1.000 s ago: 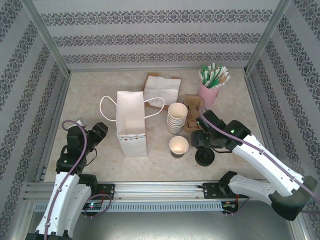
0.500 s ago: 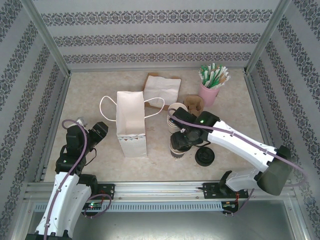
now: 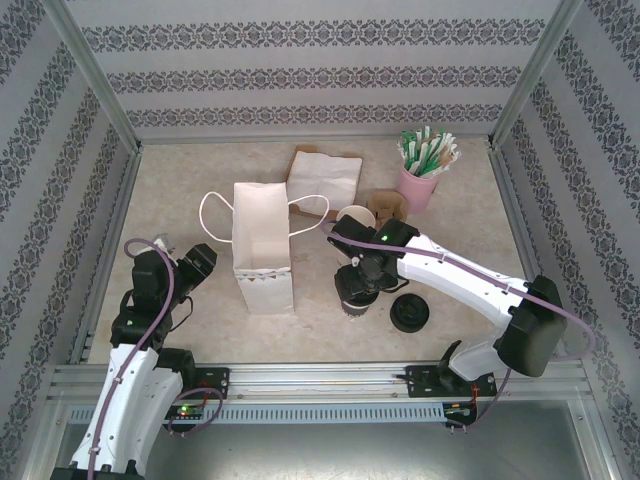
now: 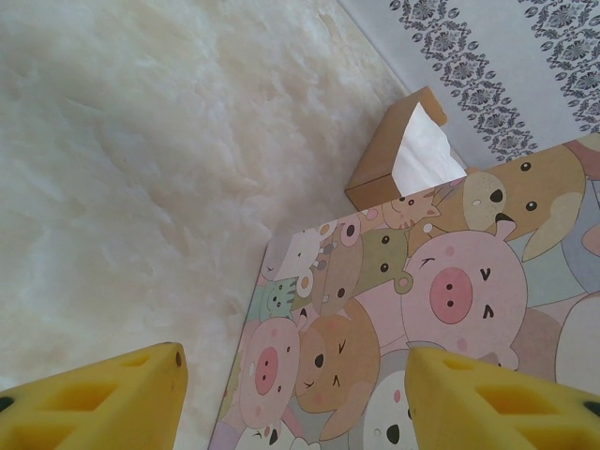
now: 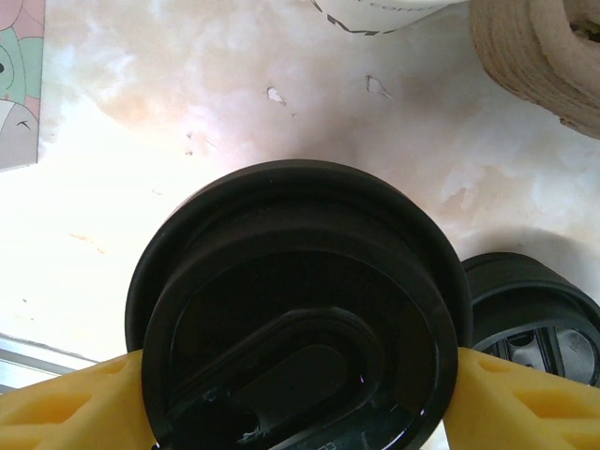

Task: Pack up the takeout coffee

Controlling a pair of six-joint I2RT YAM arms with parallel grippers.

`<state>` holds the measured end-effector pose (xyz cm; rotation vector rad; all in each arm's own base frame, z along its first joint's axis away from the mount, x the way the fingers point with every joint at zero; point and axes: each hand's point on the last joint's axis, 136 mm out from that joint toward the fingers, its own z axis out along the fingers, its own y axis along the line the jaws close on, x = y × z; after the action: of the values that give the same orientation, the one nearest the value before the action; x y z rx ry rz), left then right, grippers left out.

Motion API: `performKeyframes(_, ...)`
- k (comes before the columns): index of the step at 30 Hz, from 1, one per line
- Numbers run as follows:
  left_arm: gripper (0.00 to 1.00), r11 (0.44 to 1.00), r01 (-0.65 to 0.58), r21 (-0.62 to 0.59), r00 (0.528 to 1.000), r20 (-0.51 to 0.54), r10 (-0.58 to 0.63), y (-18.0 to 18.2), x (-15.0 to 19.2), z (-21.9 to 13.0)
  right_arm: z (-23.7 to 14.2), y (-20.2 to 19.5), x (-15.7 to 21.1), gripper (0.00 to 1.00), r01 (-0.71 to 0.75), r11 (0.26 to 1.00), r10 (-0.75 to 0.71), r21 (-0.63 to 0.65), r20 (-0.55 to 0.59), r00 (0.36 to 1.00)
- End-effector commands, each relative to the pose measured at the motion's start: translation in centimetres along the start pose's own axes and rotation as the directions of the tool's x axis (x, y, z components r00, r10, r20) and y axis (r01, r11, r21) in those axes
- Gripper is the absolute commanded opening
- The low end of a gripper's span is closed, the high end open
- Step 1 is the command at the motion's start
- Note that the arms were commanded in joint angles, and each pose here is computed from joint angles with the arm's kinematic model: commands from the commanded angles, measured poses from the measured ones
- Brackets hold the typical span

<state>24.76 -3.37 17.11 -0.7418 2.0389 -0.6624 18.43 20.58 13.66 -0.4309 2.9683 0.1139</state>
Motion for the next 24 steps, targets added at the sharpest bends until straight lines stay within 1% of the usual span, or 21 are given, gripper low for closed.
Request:
performKeyframes(1, 0.64, 0.999, -0.031, 0.032, 0.999, 0.011, 0.031, -1.3, -0.6, -0.5, -0.3, 0.8, 0.0, 0.73, 0.025, 1.000, -0.026, -0.016, -0.006, 1.000)
performKeyframes(20, 0.64, 0.999, -0.030, 0.029, 0.999, 0.015, 0.029, -1.2, -0.7, -0.5, 1.3, 1.1, 1.3, 0.74, 0.047, 0.999, -0.047, 0.011, -0.070, 0.996)
performKeyframes(24, 0.64, 0.999, -0.028, 0.030, 1.000, 0.014, 0.028, -1.2, -0.6, -0.4, 2.0, 0.6, 2.0, 0.74, 0.051, 0.998, -0.047, 0.044, -0.097, 0.994)
